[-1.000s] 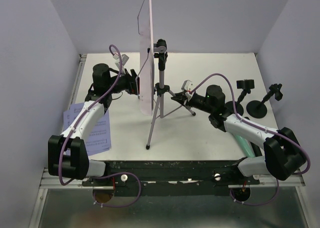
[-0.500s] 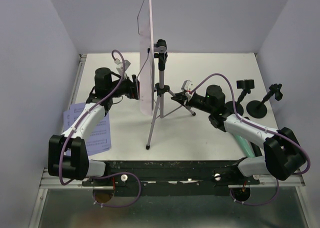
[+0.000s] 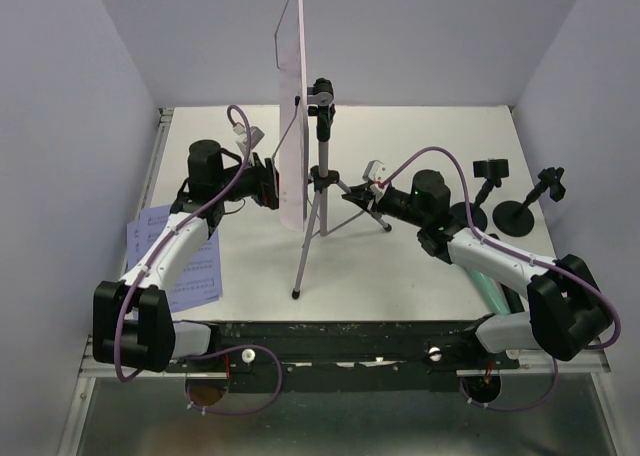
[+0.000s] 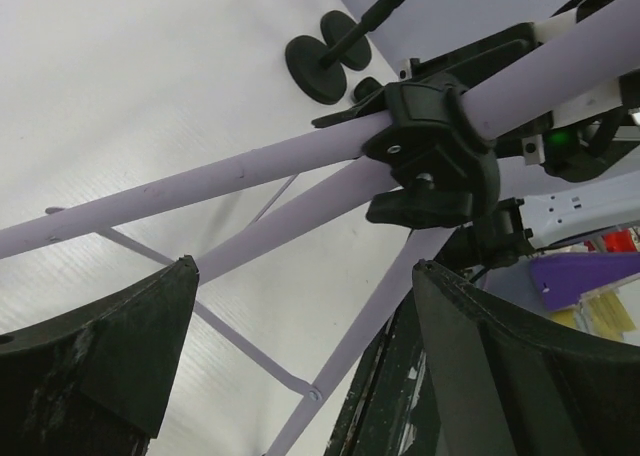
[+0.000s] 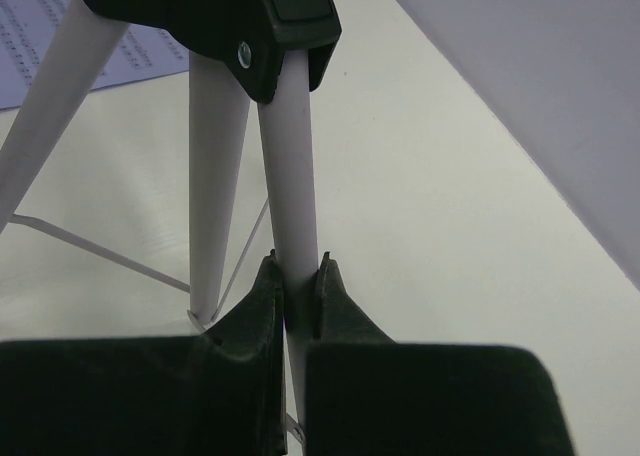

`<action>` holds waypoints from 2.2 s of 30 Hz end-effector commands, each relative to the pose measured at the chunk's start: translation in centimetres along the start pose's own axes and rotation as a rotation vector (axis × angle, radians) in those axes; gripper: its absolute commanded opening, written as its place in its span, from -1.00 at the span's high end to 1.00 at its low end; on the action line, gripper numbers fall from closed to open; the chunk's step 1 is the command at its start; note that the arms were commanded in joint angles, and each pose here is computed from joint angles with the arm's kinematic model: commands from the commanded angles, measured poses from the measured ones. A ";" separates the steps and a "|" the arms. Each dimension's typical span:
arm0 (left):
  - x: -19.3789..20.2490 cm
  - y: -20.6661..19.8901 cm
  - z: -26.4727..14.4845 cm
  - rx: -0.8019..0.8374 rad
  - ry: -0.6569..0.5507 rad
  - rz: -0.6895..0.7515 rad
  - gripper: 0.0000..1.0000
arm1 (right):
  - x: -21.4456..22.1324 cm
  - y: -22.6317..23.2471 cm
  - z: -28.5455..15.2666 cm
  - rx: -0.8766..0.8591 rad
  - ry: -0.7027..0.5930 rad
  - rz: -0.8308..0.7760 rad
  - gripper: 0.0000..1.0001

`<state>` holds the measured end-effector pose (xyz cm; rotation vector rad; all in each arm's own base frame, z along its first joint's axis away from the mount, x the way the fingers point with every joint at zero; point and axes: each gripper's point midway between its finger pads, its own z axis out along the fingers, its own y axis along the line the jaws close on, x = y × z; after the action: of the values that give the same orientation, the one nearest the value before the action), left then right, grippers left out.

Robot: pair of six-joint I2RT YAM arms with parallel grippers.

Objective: Pack up the instrument practice props

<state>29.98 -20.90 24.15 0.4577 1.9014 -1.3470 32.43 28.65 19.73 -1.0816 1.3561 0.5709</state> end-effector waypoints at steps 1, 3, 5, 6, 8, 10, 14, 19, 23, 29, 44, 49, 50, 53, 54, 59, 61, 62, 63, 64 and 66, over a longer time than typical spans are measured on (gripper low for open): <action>-2.3 -2.5 -0.5 0.083 -0.039 0.049 -0.97 | 12.2 6.7 -3.6 -0.119 0.404 0.342 0.99; -2.9 -2.4 -0.5 0.071 -0.055 0.043 -0.97 | 12.1 6.8 -3.5 -0.121 0.402 0.341 0.99; -3.5 -2.1 -0.5 0.054 -0.075 0.033 -0.97 | 12.1 6.9 -3.5 -0.122 0.403 0.339 0.99; -3.8 -1.8 -0.5 0.037 -0.085 0.024 -0.97 | 12.0 6.9 -3.5 -0.123 0.402 0.336 0.99; -4.5 -1.2 -0.6 0.013 -0.110 0.011 -0.97 | 12.1 6.9 -3.6 -0.124 0.403 0.336 0.99; -5.3 -0.8 -0.7 -0.006 -0.133 -0.010 -0.97 | 12.0 6.9 -3.5 -0.123 0.401 0.333 0.99; -7.1 -0.6 -0.7 -0.028 -0.174 -0.040 -0.98 | 12.0 6.9 -3.5 -0.124 0.403 0.335 0.99; -6.7 0.3 -0.4 -0.041 -0.162 -0.035 -0.98 | 12.0 7.0 -3.5 -0.128 0.404 0.331 0.99; -5.0 2.3 -0.3 -0.107 -0.141 -0.051 -0.97 | 12.0 7.0 -3.5 -0.126 0.404 0.332 0.99; -1.1 7.9 -1.4 -0.323 -0.082 -0.037 -0.96 | 11.8 7.1 -3.5 -0.130 0.401 0.328 0.99; 2.5 9.7 -2.2 -0.316 0.023 0.138 -0.88 | 1.3 3.8 -4.3 -0.182 0.309 0.164 -0.50; 3.3 9.8 -2.8 -0.333 0.057 0.213 -0.83 | -5.3 3.3 -5.1 -0.179 0.175 0.189 -0.52; 3.4 9.7 -3.0 -0.338 0.054 0.224 -0.82 | -7.0 3.1 -5.1 -0.178 0.135 0.199 -0.53; 4.0 9.5 -3.6 -0.360 0.044 0.232 -0.81 | -11.5 1.7 -4.5 -0.138 0.016 0.249 -0.53; 4.2 9.4 -3.8 -0.362 0.041 0.231 -0.81 | -12.8 1.0 -4.3 -0.112 -0.016 0.271 -0.53; 5.2 9.3 -4.3 -0.386 0.051 0.207 -0.81 | -19.0 -2.0 -3.4 0.091 -0.190 0.196 -0.53; 5.1 9.6 -4.4 -0.396 0.046 0.203 -0.80 | -20.2 -2.2 -3.3 0.146 -0.227 0.145 -0.53; 4.8 9.6 -4.4 -0.403 0.039 0.207 -0.80 | -20.7 -2.0 -3.2 0.154 -0.238 0.137 -0.52; 4.6 9.6 -4.4 -0.408 0.031 0.209 -0.80 | -20.8 -1.8 -3.0 0.158 -0.238 0.136 -0.52; 4.2 9.7 -4.4 -0.414 0.023 0.212 -0.80 | -20.8 -1.5 -2.6 0.151 -0.225 0.143 -0.52; 3.6 9.5 -4.5 -0.418 0.007 0.224 -0.80 | -20.6 -1.3 -1.9 0.156 -0.198 0.172 -0.51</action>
<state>31.38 -14.40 15.09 0.4671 2.0329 -0.8395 27.31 31.42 37.69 -0.8770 1.3029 0.7311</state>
